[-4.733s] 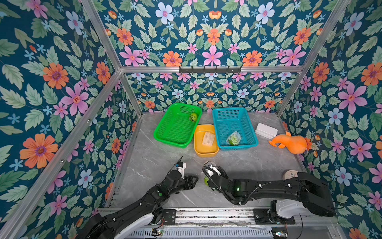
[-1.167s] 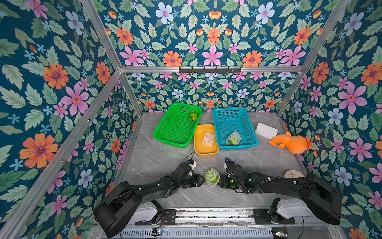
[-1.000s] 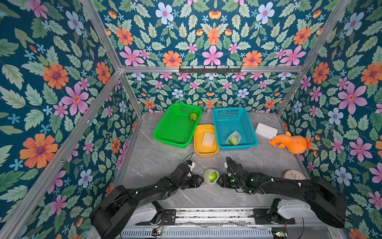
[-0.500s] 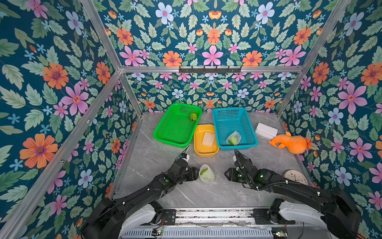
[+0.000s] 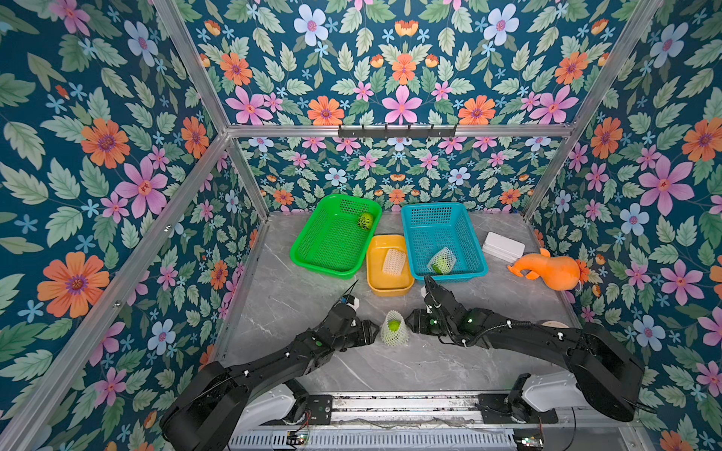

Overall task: Sleeve custard apples in foam nets
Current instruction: Put on the foam net on the custard apple.

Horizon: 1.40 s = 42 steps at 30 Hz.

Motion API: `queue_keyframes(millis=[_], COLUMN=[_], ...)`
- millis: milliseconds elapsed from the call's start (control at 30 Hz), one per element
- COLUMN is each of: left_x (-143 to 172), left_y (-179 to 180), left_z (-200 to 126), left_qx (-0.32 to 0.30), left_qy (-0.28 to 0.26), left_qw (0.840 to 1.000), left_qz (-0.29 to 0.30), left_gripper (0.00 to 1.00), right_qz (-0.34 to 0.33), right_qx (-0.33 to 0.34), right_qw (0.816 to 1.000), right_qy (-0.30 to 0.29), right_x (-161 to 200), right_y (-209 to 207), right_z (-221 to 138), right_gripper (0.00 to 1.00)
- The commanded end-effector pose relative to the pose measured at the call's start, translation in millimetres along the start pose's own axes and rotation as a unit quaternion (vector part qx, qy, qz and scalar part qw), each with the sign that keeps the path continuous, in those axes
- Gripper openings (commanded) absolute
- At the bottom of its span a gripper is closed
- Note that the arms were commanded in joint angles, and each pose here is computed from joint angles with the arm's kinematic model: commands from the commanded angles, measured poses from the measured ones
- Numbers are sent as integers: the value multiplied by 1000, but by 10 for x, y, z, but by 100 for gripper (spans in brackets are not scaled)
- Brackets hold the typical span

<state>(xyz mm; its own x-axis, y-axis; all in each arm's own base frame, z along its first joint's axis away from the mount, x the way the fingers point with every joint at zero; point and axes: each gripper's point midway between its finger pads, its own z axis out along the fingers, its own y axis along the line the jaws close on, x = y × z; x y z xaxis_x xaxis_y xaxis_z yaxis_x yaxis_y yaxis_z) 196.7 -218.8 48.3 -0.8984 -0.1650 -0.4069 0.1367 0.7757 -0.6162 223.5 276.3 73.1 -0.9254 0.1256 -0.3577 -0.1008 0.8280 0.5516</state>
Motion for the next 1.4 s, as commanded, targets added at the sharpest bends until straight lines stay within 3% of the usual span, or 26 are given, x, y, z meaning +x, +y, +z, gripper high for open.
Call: queue_keyframes(millis=[0, 567, 767, 967, 1200, 1367], left_x=[-39, 237, 238, 215, 223, 9], left_y=[-140, 56, 60, 68, 119, 109], left_z=[3, 112, 75, 7, -42, -94], left_qx=[35, 11, 9, 8, 1, -11], left_qy=[-5, 51, 49, 37, 28, -22], left_qw=[999, 999, 999, 999, 1000, 1000], left_qz=[-5, -7, -4, -5, -4, -3], left_gripper=[65, 64, 64, 65, 66, 68], right_qz=[9, 26, 13, 8, -11, -6], right_qx=[-1, 25, 24, 64, 94, 71], right_qw=[1000, 999, 1000, 998, 995, 996], right_qy=[-1, 21, 0, -2, 37, 57], right_x=[12, 217, 139, 172, 409, 597], right_y=[-8, -122, -59, -227, -430, -377], right_z=[14, 200, 7, -248, -496, -599], right_gripper=[53, 53, 55, 58, 59, 60])
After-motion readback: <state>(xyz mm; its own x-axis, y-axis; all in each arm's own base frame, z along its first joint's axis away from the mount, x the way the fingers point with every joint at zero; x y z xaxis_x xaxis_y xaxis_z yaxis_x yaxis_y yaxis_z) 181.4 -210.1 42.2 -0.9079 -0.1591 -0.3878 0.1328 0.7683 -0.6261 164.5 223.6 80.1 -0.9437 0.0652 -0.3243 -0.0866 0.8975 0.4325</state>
